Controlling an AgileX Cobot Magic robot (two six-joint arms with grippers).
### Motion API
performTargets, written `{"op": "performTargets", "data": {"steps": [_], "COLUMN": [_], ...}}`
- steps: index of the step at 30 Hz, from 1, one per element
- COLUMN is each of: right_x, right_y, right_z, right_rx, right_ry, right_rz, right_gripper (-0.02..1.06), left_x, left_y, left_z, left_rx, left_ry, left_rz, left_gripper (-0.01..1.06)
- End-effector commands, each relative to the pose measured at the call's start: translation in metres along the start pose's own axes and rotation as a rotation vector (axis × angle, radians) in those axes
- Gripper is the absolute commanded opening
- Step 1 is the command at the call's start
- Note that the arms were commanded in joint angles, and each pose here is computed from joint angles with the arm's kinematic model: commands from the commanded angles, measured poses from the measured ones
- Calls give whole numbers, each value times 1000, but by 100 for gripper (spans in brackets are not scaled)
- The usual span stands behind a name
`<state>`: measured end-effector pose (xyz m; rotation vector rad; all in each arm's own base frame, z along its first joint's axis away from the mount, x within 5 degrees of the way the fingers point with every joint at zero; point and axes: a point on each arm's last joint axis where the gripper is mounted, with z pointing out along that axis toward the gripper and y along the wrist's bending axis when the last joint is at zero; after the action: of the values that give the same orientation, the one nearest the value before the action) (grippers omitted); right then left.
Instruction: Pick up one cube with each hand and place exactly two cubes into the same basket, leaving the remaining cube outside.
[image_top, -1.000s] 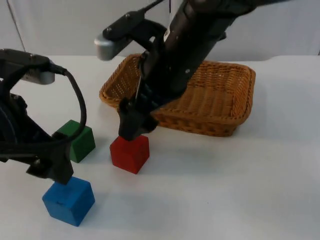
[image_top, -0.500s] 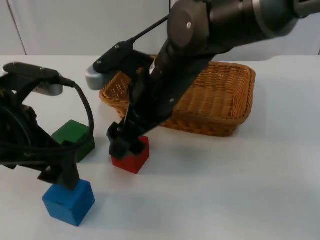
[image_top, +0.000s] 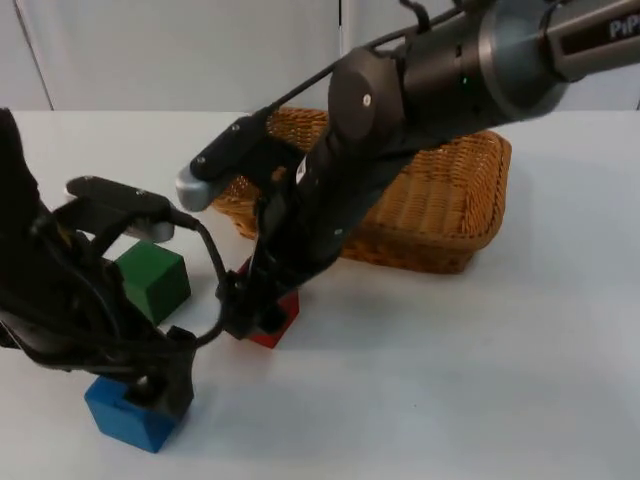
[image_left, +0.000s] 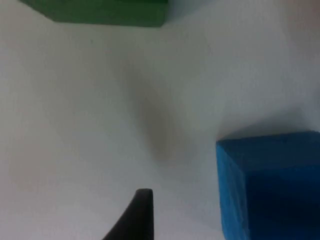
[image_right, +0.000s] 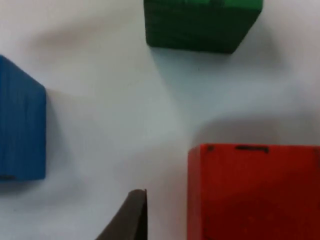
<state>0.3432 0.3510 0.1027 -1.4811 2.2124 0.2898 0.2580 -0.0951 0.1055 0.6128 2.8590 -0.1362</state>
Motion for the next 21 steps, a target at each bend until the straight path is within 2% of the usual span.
{"op": "performTargets", "data": {"steps": [1, 7, 16, 18, 20, 21], "right_x": [1, 5, 4, 4, 4, 4], "right_y": [2, 2, 2, 2, 2, 2], "right_z": [9, 18, 20, 20, 20, 20], "right_rx": [5, 4, 12, 12, 12, 12], "right_ry": [-10, -9, -24, -24, -24, -24], "right_rz": [6, 16, 24, 24, 24, 24], "right_gripper": [105, 104, 95, 90, 80, 80], "left_x": [-2, -1, 4, 5, 5, 5], "left_y": [-1, 0, 1, 1, 1, 1], "left_z": [5, 12, 29, 31, 31, 31], "left_rx": [-1, -4, -5, -5, -5, -5], "left_ry": [-10, 1, 44, 48, 48, 48], "left_rz": [-3, -3, -7, -7, -7, -7], "left_gripper": [105, 105, 105, 105, 105, 105]}}
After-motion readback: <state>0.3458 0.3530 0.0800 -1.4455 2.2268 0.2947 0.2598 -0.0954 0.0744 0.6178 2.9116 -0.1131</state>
